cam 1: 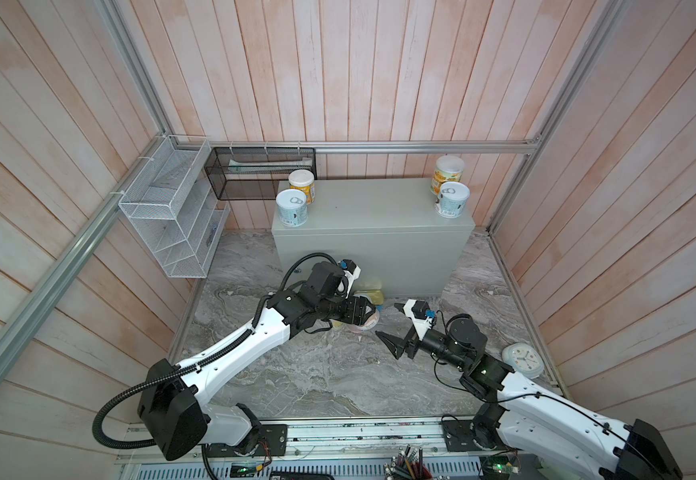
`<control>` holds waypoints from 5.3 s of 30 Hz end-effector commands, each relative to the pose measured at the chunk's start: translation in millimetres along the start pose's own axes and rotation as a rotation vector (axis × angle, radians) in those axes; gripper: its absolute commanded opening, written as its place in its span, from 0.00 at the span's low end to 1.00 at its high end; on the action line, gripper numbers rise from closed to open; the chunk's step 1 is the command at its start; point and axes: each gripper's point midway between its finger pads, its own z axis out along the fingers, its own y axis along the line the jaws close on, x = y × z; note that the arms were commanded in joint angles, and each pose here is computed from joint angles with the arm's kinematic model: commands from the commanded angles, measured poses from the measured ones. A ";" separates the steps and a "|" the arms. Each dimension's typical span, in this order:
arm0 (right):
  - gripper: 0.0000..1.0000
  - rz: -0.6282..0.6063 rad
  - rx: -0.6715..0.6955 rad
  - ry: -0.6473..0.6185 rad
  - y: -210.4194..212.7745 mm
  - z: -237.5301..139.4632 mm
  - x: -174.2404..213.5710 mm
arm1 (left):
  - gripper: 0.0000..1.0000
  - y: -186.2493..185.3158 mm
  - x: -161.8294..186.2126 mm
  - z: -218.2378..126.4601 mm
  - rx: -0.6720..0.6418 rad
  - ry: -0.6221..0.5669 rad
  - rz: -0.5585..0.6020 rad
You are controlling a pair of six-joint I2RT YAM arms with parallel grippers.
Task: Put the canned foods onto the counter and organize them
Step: 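Lift the can with the left gripper toward the right gripper while the right gripper approaches, then close the right gripper on the can held by the left gripper, then open the left gripper and withdraw while the right gripper lifts the can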
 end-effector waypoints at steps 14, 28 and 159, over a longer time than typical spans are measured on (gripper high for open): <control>0.97 -0.060 0.012 -0.053 -2.4 27.7 -28.0 | 0.58 -45.3 -20.1 -9.7 0.245 -0.076 0.027; 0.92 -0.049 0.016 -0.054 -5.4 41.9 -29.3 | 0.58 -44.5 -12.9 -5.4 0.261 -0.063 0.025; 0.57 0.031 0.399 -0.256 -50.7 -42.4 -169.3 | 1.00 78.4 11.0 -6.3 -0.093 -0.590 0.247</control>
